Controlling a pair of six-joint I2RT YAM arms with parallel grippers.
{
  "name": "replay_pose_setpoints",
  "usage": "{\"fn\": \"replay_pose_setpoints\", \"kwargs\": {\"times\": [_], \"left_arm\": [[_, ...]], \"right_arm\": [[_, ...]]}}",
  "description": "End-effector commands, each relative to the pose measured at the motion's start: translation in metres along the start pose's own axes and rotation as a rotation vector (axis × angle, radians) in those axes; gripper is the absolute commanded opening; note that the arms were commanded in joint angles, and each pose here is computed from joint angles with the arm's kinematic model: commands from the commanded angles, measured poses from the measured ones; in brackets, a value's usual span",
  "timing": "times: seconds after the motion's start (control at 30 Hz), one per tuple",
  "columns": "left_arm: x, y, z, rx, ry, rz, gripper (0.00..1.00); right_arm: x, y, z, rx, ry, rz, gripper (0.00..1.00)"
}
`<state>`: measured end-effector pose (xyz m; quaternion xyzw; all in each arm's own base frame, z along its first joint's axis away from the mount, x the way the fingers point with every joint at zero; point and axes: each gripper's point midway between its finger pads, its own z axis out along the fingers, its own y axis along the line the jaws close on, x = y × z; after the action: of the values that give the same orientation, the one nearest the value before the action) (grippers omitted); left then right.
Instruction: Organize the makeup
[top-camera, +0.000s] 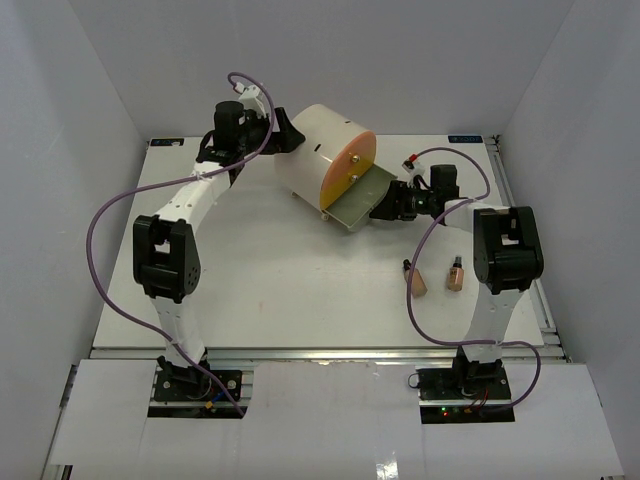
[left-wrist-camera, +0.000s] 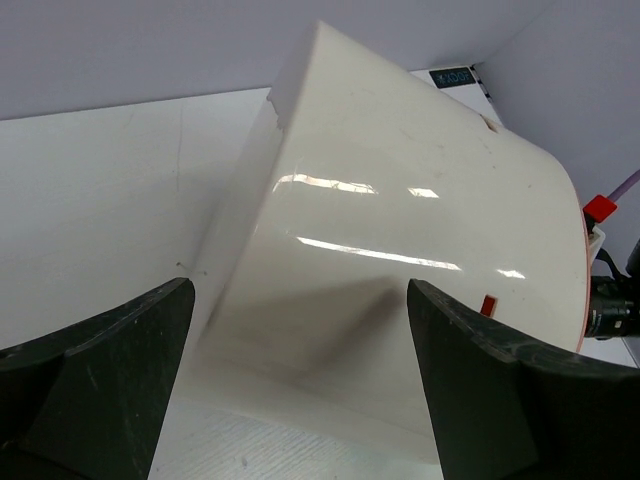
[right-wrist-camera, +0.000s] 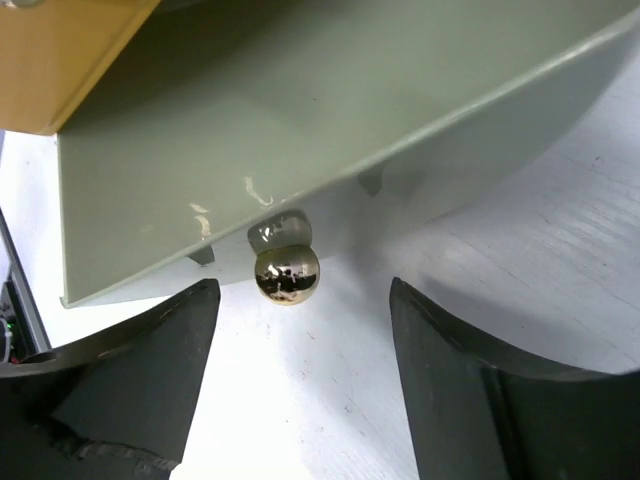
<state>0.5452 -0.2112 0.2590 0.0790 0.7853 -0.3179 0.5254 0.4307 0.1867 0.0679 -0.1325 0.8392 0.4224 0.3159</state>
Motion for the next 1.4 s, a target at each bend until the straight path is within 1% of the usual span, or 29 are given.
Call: {"fn": "replay_pose_setpoints", "kwargs": {"times": [0.0,0.1,0.17,0.2,0.27,0.33,0.4,0.43,0.47,0.53,0.7,0.77,0.8,0.87,1.0,1.03,1.17,1.27,1.37], "left_arm": [[-0.100,-0.026,-0.071,-0.121,-0.245,0.120,0.98],[-0.120,-0.040,-0.104,-0.136,-0.315,0.161,0.98],[-0.123,-0.056,-0.126,-0.105,-0.340,0.170,0.98],[-0.117,-0.061,-0.134,-0.087,-0.333,0.164,0.98],[-0.088,-0.063,-0.140,-0.056,-0.281,0.127,0.98],[-0.073,-0.080,-0.157,0.014,-0.267,0.117,0.98],[-0.039,-0.077,-0.161,0.035,-0.211,0.076,0.98],[-0.022,-0.076,-0.164,0.043,-0.187,0.061,0.98],[-0.012,-0.079,-0.171,0.060,-0.176,0.053,0.98],[0.010,-0.089,-0.189,0.109,-0.162,0.039,0.98],[0.052,-0.090,-0.209,0.135,-0.157,0.032,0.98],[0.071,-0.085,-0.213,0.120,-0.152,0.031,0.98],[0.079,-0.083,-0.214,0.118,-0.144,0.024,0.98],[0.082,-0.087,-0.217,0.136,-0.133,0.012,0.98],[0.075,-0.092,-0.224,0.141,-0.153,0.024,0.98],[0.074,-0.093,-0.226,0.139,-0.161,0.027,0.98],[0.071,-0.096,-0.233,0.140,-0.183,0.038,0.98],[0.069,-0.097,-0.237,0.141,-0.197,0.047,0.98],[0.065,-0.098,-0.241,0.136,-0.212,0.056,0.98]], "right_arm": [[-0.017,0.022,-0.022,-0.026,-0.013,-0.098,0.90],[-0.022,0.029,-0.038,-0.003,-0.022,-0.141,0.90],[-0.028,0.037,-0.054,0.019,-0.034,-0.184,0.90],[-0.030,0.041,-0.062,0.041,-0.036,-0.220,0.90],[-0.027,0.044,-0.077,0.107,-0.030,-0.290,0.90],[-0.042,0.048,-0.104,0.230,-0.068,-0.478,0.90],[-0.047,0.043,-0.136,0.394,-0.099,-0.582,0.90],[-0.049,0.037,-0.149,0.475,-0.106,-0.601,0.90],[-0.043,0.032,-0.157,0.513,-0.093,-0.601,0.90],[-0.019,0.033,-0.176,0.540,-0.048,-0.610,0.91],[0.040,0.024,-0.205,0.637,0.148,-0.457,0.99],[0.060,0.022,-0.221,0.701,0.213,-0.396,1.00],[0.070,0.023,-0.226,0.706,0.258,-0.365,1.00],[0.085,0.021,-0.231,0.720,0.334,-0.312,0.99],[0.106,0.020,-0.235,0.722,0.442,-0.220,0.85],[0.109,0.018,-0.235,0.728,0.459,-0.204,0.82],[0.113,0.006,-0.235,0.745,0.515,-0.140,0.78],[0.119,-0.003,-0.231,0.740,0.563,-0.090,0.71],[0.122,-0.015,-0.230,0.744,0.583,-0.043,0.67]]}}
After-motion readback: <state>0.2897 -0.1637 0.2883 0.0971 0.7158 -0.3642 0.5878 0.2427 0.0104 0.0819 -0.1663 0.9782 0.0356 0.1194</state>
